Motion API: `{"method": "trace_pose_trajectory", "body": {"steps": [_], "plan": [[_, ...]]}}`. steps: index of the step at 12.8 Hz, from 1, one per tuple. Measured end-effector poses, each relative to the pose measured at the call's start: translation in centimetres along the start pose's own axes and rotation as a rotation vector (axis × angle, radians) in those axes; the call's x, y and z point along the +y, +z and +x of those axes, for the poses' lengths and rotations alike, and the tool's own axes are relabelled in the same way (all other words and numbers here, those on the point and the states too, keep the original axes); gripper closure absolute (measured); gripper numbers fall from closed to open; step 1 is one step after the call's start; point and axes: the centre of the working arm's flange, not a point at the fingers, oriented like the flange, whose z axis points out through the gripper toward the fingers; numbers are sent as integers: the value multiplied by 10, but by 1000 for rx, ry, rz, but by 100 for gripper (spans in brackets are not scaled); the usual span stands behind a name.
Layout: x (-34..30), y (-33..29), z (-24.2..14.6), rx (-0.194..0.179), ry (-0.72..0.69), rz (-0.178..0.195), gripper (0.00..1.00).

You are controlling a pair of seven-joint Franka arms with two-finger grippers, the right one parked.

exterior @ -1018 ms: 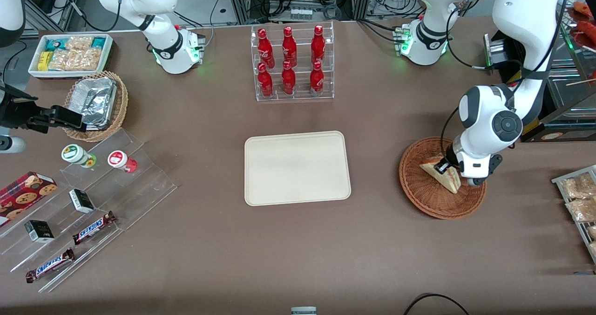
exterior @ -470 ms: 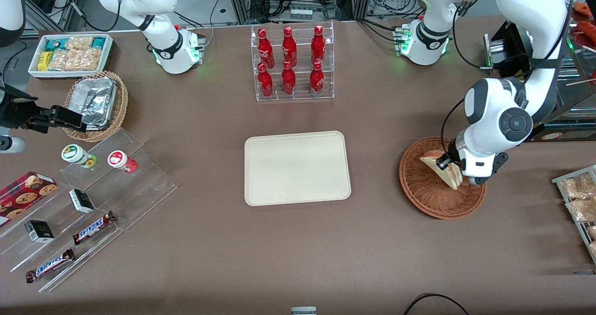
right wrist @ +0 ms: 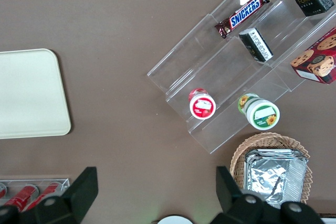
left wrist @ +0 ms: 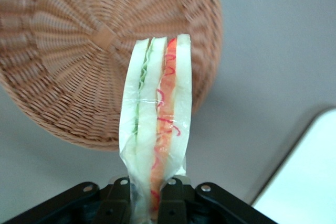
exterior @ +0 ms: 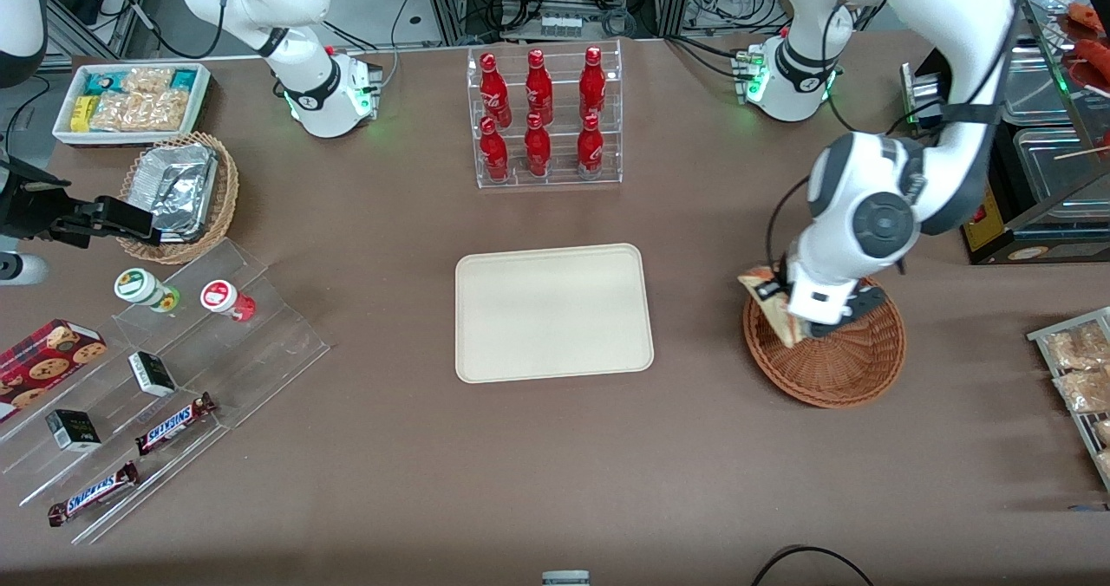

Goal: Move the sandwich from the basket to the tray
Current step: 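Lift the sandwich out of the basket with the left gripper, then carry the sandwich over the cream tray with the left gripper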

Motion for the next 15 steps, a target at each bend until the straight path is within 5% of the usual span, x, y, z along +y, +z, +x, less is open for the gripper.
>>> {"method": "trace_pose_trajectory", "body": {"steps": [8, 15], "plan": [[145, 7, -89, 31, 231, -11, 84], [249, 45, -151, 9, 308, 3, 84]]}}
